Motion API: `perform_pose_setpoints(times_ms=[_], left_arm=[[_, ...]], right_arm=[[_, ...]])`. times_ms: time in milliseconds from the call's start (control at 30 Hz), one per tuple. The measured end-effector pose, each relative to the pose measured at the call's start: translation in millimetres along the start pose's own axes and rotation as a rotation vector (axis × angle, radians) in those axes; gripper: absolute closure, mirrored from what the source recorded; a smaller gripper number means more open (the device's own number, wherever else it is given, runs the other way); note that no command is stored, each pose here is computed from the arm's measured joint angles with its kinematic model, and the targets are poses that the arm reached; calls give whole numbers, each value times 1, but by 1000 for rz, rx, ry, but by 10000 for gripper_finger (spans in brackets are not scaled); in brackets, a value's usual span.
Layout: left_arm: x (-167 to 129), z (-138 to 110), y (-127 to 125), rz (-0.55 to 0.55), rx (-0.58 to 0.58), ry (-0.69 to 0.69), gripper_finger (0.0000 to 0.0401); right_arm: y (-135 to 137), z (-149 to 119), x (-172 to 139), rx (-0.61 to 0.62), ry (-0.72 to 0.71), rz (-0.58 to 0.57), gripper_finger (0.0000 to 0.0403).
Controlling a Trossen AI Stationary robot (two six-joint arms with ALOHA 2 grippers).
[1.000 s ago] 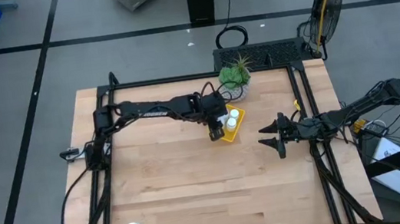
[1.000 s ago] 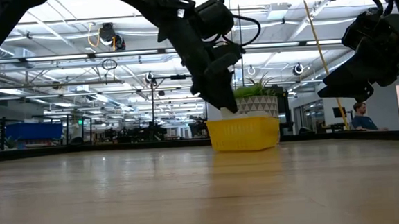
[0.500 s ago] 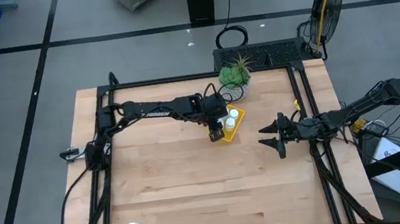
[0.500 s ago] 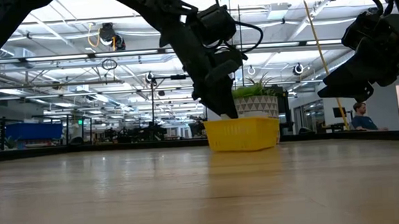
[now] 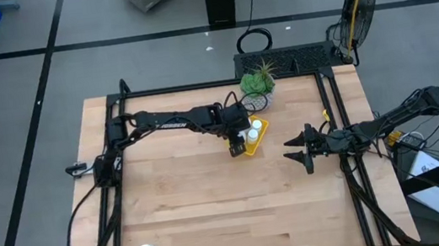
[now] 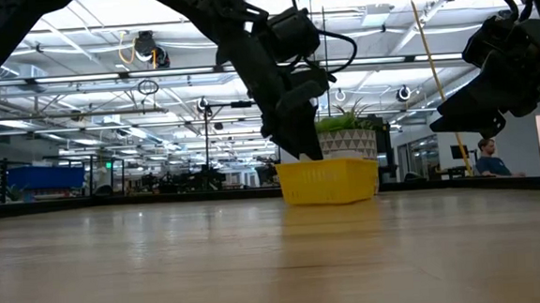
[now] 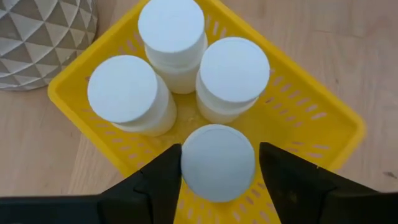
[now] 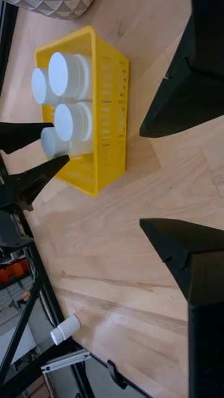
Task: Pick and place pill bottles into a basket
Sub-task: Put the top white medicine bottle into the bin, then put the white medicine bottle into the bin
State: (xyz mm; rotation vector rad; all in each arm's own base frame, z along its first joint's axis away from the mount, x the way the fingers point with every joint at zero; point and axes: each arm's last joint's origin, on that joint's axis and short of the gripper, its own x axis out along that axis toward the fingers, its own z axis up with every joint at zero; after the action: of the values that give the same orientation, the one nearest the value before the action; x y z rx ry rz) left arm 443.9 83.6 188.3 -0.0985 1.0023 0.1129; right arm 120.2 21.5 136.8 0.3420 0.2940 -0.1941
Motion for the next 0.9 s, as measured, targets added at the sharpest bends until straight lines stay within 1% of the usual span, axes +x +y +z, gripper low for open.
perform_pose_setpoints(times_ms=[200,333,467,633,767,900], left_arm=[[-2,1,0,0,5,-4,161],[-9,3,1,37,38,-12,152],[-24,17,5,56,39,-28,152],[-50,30,5,50,2,36,149],[-77,34,-1,42,-53,145,148],[-99,29,-18,21,-77,243,148]], right_arm=[[0,0,0,0,0,0,188],[0,0,0,0,1,0,188],[0,0,0,0,0,0,188],[0,0,0,0,0,0,188],[0,0,0,0,0,0,188],[0,0,0,0,0,0,188]])
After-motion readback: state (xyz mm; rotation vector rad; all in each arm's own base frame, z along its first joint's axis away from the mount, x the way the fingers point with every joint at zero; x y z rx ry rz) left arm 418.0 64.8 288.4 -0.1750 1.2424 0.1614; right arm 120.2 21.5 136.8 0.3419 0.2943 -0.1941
